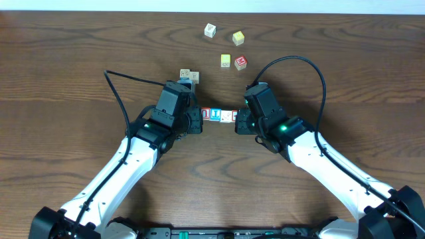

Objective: Lift 4 blocks

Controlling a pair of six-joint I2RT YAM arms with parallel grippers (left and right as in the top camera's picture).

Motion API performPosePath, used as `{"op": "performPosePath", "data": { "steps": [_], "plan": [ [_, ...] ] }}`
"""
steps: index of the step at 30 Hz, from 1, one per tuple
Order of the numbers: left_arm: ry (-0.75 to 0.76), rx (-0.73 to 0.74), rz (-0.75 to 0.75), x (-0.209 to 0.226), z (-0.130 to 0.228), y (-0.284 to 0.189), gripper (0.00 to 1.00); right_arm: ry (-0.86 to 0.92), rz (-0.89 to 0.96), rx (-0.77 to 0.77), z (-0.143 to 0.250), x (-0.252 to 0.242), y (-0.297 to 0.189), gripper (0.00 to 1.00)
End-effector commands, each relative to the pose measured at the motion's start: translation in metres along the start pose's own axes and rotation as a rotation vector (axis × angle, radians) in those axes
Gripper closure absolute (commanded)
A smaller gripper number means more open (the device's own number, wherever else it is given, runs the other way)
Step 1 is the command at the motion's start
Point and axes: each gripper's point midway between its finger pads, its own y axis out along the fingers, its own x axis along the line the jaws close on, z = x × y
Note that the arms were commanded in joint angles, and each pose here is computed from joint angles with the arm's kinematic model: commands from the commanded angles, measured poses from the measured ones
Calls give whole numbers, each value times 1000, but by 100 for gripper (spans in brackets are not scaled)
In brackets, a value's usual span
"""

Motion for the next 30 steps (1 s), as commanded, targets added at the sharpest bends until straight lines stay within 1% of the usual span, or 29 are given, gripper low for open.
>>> {"op": "performPosePath", "data": {
  "steps": [1,11,30],
  "plan": [
    [92,34,290,-76,1,-20,92,-88,-352,78,11,89,-33,99],
    [93,34,289,-76,1,-20,93,-87,-344,89,14,87,-33,99],
    [93,32,290,-76,0,-20,93,-101,-362,62,5,93,-41,99]
  ]
}}
